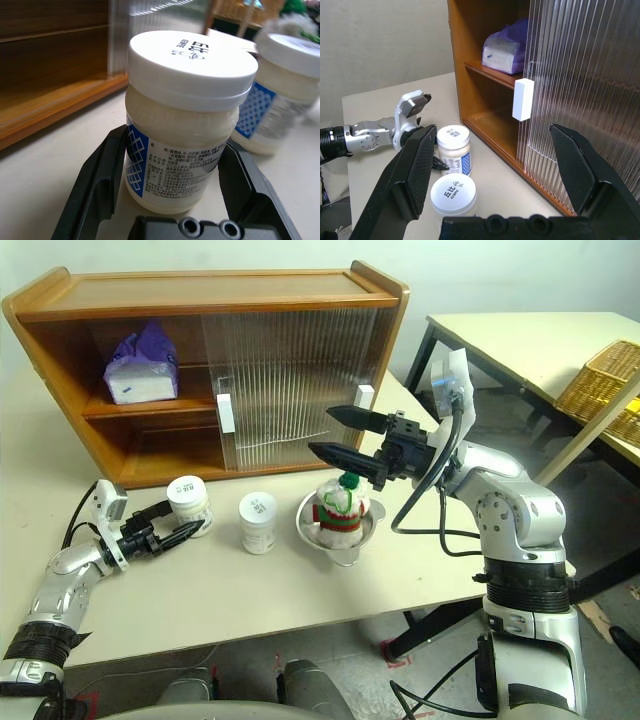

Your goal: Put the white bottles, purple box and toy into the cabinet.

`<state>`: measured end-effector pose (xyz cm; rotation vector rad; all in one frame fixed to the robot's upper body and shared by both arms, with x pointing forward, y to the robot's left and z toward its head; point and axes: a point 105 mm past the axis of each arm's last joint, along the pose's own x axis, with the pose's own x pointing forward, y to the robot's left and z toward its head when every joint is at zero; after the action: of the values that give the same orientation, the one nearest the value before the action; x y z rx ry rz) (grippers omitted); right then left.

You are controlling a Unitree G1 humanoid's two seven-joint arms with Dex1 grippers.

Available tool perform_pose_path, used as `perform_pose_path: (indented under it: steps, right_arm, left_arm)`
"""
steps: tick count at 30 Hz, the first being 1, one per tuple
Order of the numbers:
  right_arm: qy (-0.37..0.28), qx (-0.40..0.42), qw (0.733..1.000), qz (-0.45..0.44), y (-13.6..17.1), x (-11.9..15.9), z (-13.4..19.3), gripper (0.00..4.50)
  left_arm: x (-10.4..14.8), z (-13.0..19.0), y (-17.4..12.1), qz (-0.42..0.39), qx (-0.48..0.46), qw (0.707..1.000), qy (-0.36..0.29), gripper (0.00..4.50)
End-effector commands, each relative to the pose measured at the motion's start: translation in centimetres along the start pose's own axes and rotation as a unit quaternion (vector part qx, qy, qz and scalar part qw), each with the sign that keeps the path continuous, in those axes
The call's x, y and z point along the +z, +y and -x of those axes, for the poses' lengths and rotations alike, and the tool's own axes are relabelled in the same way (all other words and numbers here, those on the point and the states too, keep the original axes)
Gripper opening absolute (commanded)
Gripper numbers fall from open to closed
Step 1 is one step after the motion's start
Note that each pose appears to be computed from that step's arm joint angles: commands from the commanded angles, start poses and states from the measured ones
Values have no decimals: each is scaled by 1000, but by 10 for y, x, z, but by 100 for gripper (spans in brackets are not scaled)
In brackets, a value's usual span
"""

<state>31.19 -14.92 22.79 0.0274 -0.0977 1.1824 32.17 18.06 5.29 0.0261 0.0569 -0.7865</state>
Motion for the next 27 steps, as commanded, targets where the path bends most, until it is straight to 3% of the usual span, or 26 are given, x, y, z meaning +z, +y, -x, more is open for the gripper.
perform_pose_path:
  steps: [1, 19, 27]
  right_arm:
    - [-1, 0, 1000, 2, 1, -1, 0, 450]
    - [-2, -5, 1000, -3, 2, -6, 2, 450]
    - [-3, -6, 1000, -2, 1, -6, 2, 450]
  left_arm:
    - [13, 1, 15, 5, 50, 999, -18, 306]
    - [50, -39, 47, -6, 141, 989, -37, 306]
    - [51, -46, 75, 3, 229, 973, -16, 306]
